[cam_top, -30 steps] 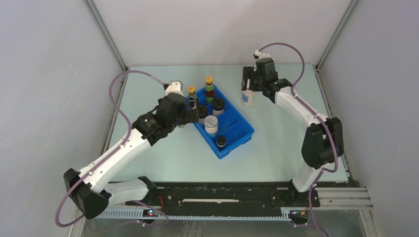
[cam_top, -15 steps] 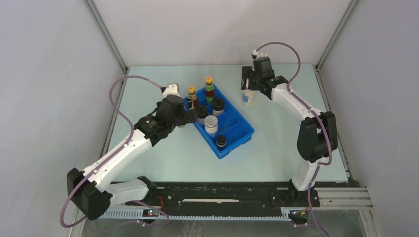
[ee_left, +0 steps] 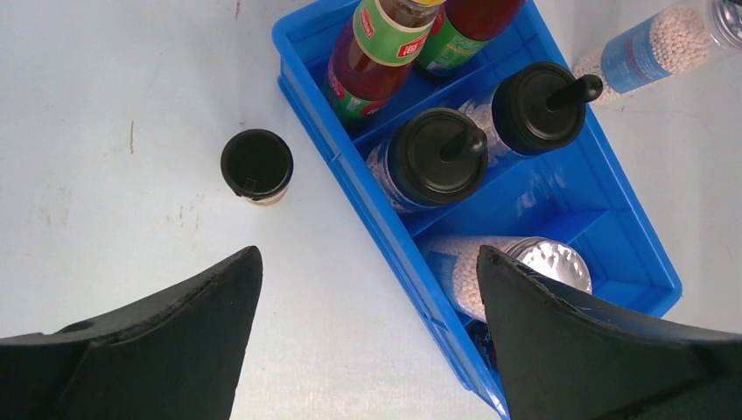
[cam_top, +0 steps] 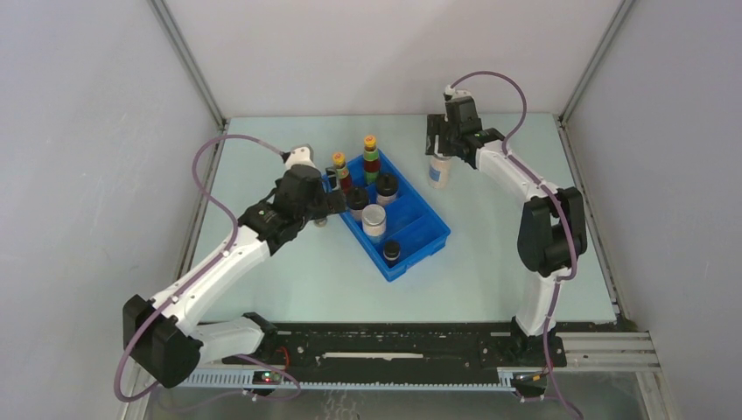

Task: Organize the condiment bottles
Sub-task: Pick up the bottle from the center of the board.

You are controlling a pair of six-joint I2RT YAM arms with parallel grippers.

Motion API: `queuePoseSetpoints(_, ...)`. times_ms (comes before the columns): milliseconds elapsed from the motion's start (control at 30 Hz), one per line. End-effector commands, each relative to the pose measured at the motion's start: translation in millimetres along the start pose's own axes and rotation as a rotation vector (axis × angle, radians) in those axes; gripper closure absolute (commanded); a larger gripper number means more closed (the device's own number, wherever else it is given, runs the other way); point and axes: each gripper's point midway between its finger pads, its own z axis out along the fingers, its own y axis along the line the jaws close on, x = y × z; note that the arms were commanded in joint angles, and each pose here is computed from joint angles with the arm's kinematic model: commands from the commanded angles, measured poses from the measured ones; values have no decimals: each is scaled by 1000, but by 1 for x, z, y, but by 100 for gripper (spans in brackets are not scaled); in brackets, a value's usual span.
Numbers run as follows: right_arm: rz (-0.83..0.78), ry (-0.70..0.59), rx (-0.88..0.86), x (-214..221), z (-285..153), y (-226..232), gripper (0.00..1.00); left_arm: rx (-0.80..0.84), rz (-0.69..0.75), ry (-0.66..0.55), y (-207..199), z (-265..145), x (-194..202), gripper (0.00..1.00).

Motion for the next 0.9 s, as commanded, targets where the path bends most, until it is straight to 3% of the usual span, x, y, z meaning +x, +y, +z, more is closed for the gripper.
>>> queuePoseSetpoints(0,-6,-27,8,-15,0,-3,14,9,-18,-2,0,7,2,3)
queuePoseSetpoints(400,5,0,15,-4,4,-7,18,6,-20,8,4,10,6,3)
queuePoseSetpoints(867,19,39,10,9,11,-9,37,10,-23,19,5,13,12,3)
